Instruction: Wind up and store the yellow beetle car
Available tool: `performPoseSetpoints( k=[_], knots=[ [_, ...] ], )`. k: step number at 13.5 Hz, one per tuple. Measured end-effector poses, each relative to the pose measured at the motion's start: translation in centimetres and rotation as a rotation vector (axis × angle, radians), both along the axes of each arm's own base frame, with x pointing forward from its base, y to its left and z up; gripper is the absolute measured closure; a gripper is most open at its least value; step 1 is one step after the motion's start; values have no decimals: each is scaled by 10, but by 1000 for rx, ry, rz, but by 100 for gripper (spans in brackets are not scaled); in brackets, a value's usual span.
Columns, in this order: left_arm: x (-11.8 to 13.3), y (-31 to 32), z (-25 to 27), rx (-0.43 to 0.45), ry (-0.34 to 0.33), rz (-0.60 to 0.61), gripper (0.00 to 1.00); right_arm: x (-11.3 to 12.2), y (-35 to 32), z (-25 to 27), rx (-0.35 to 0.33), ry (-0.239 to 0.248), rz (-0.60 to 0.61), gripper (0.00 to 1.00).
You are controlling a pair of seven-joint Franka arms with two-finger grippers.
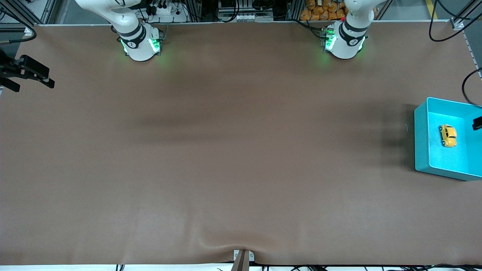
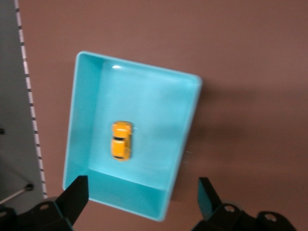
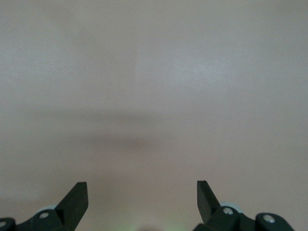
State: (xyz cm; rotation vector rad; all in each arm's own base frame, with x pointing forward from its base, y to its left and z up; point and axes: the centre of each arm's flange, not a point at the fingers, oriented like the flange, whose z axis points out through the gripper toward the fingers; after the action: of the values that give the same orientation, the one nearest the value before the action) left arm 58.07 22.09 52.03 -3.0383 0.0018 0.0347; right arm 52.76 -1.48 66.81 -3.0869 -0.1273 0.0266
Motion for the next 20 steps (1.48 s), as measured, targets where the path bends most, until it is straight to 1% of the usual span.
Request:
performPoseSetpoints(
  k=[1,2,4,5,11,14,17,20],
  knots=[
    [-1,-19,37,-48,-27,-5,0,0,0,0,0,0,0,0],
    [-3,-34,65,-73,-56,-16,0,0,0,0,0,0,0,0],
    [-9,-60,101,-82,-100,-49,0,0,0,0,0,-1,0,0],
    [-12,-74,111,-83,-100,-67,0,0,0,0,0,-1,0,0],
    [-32,-166,139,-99,-25,-111,0,0,-2,0,0,-1,-4,0],
    [-43,-201,152,-98,-21,-162,0,-1,-5,0,0,5,-9,0],
    [-50,-216,159,-96,-17,-184,0,-2,-5,-1,0,13,-9,0],
    [-56,-217,159,-98,14,-184,0,-3,-5,-1,0,21,-9,0]
  ],
)
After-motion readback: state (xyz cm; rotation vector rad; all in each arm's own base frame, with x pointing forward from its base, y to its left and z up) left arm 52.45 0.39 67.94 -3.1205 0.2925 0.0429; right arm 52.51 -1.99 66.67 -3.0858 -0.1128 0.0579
